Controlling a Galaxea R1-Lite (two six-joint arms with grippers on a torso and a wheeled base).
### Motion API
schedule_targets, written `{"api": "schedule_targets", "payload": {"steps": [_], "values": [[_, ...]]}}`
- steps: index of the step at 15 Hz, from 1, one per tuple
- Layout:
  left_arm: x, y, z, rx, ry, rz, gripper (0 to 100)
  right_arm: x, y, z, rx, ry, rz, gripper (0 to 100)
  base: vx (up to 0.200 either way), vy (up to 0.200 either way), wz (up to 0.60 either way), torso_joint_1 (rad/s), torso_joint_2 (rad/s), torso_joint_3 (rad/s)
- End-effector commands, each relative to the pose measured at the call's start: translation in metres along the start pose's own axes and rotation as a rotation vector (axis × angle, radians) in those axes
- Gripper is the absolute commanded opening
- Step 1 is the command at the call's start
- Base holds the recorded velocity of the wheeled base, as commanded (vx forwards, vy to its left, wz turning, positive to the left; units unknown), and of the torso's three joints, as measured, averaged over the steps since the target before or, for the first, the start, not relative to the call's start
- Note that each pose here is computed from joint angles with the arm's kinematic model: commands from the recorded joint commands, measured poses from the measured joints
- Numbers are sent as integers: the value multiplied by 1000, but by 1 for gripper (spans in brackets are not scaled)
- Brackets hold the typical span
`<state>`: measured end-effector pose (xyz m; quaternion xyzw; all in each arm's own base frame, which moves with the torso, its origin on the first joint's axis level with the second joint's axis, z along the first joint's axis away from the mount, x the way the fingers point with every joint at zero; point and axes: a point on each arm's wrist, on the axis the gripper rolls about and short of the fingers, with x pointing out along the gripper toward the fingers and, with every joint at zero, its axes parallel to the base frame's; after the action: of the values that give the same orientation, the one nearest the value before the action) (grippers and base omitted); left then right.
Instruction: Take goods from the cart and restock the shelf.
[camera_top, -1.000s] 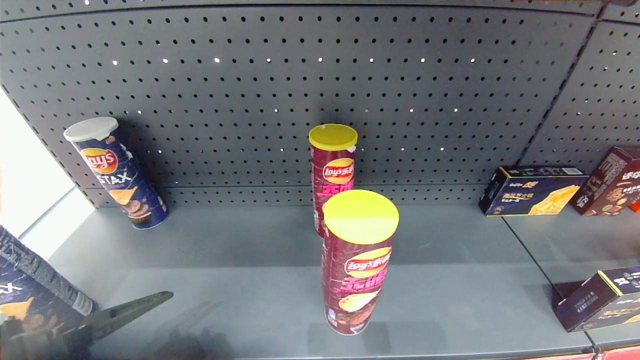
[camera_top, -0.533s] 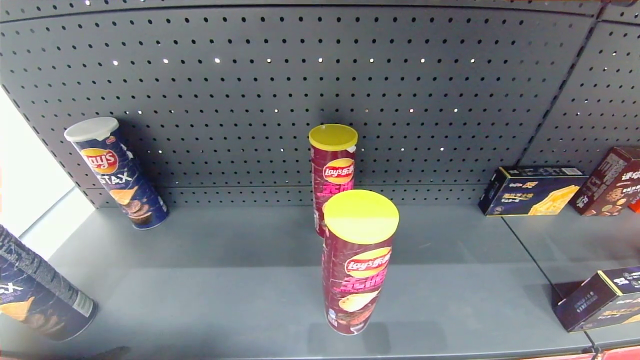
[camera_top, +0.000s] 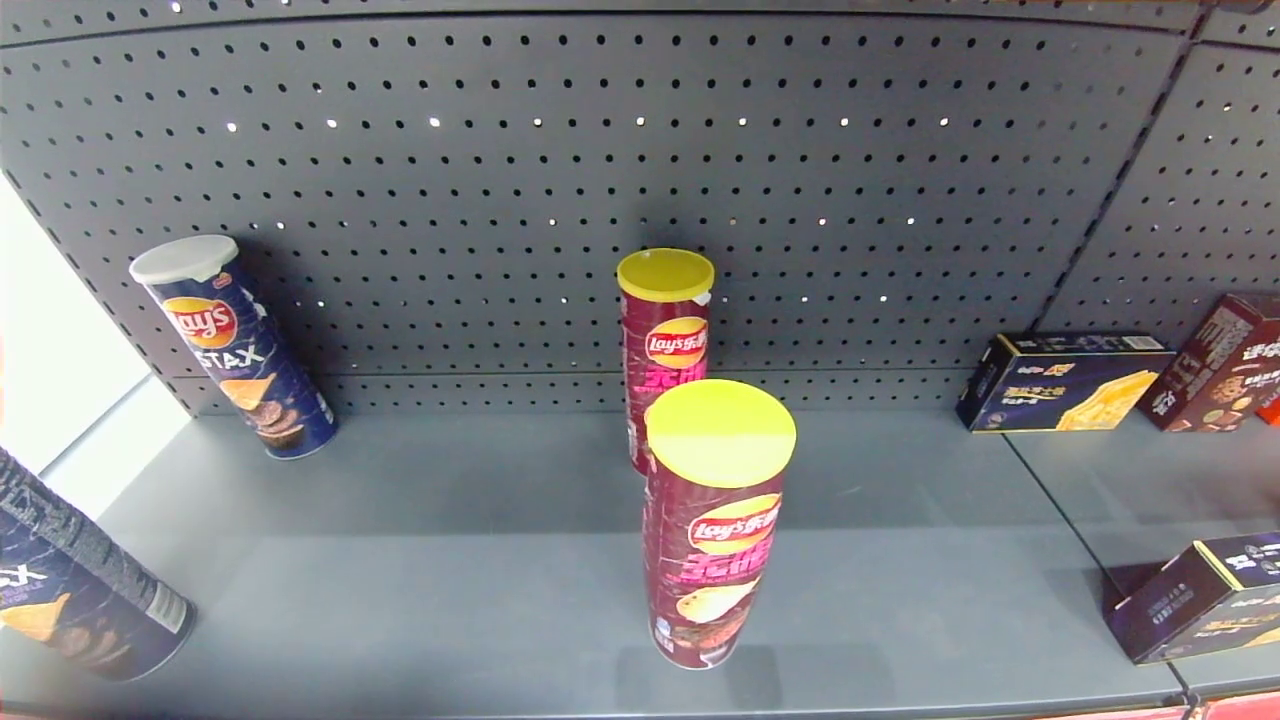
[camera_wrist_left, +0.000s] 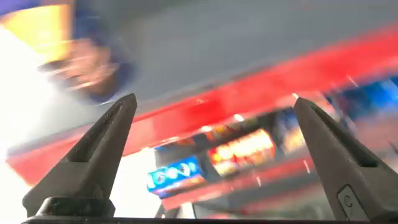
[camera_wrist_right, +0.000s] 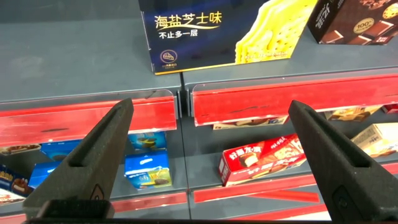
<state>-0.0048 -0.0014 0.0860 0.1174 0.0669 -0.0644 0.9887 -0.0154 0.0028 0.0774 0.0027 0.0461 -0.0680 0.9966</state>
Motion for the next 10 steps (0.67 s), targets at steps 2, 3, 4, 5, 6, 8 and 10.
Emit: {"api": "schedule_targets", "payload": {"steps": [2,3,4,5,6,8,10], "values": [[-17,-4,-7,-41,-191,76,100,0,0,0,-1,1,0,100,0,0,0,0,0,0],[-18,-4,-6,-41,-191,76,100,0,0,0,-1,1,1,100,0,0,0,0,0,0],[-17,-4,-6,-40,-190,73,100,0,0,0,-1,1,0,100,0,0,0,0,0,0],[-17,-4,-7,-40,-189,71,100,0,0,0,-1,1,0,100,0,0,0,0,0,0],[-17,-4,-7,-43,-189,71,100,0,0,0,-1,1,0,100,0,0,0,0,0,0],[-17,-4,-7,-52,-187,74,100,0,0,0,-1,1,0,100,0,0,0,0,0,0],[-17,-4,-10,-83,-156,68,100,0,0,0,-1,1,0,100,0,0,0,0,0,0]]}}
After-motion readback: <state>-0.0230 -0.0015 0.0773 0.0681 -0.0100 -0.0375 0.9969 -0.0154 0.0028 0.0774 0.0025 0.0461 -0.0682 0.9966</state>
